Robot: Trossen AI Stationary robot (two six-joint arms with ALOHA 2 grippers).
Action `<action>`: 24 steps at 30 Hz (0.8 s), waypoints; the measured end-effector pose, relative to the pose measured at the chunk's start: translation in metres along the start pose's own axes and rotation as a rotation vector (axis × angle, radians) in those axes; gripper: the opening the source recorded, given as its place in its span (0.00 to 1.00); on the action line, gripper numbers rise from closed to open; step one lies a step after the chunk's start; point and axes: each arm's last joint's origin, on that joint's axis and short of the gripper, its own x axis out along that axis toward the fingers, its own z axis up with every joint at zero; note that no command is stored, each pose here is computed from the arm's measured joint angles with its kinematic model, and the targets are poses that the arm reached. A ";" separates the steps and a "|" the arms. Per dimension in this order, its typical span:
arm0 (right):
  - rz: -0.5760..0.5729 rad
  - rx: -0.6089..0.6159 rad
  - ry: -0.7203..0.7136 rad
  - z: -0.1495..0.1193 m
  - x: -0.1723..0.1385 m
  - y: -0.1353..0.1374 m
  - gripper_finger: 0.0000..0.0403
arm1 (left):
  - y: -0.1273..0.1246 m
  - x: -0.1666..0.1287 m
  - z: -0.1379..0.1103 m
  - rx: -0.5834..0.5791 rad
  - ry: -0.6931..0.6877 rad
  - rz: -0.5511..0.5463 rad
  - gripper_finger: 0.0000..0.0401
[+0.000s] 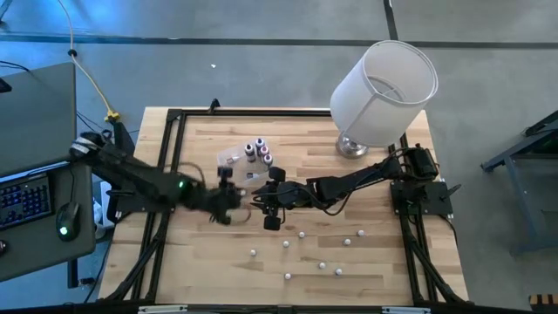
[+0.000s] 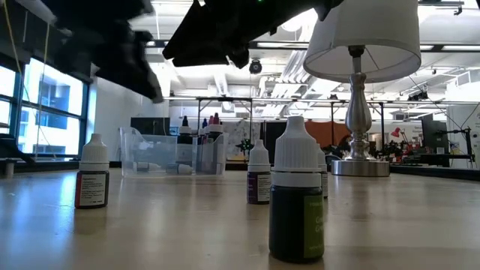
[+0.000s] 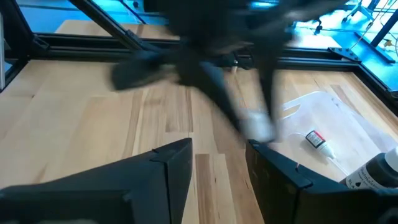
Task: Pick & Place food coloring
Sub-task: Put the small orange food coloring bottle into the transparent bin
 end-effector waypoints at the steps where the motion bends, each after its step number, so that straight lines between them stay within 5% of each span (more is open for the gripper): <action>1: 0.000 0.000 -0.001 0.000 0.000 0.000 0.36 | 0.009 0.005 -0.001 -0.027 0.016 0.007 0.19; 12: 0.000 0.002 -0.008 0.001 0.000 0.000 0.36 | 0.076 0.041 -0.024 -0.233 0.146 -0.039 0.19; 19: 0.000 0.002 -0.009 0.001 0.000 0.000 0.36 | 0.086 0.051 -0.032 -0.337 0.138 -0.213 0.19; 24: 0.000 0.003 -0.010 0.001 0.000 0.000 0.36 | 0.085 0.058 -0.035 -0.325 0.185 -0.173 0.20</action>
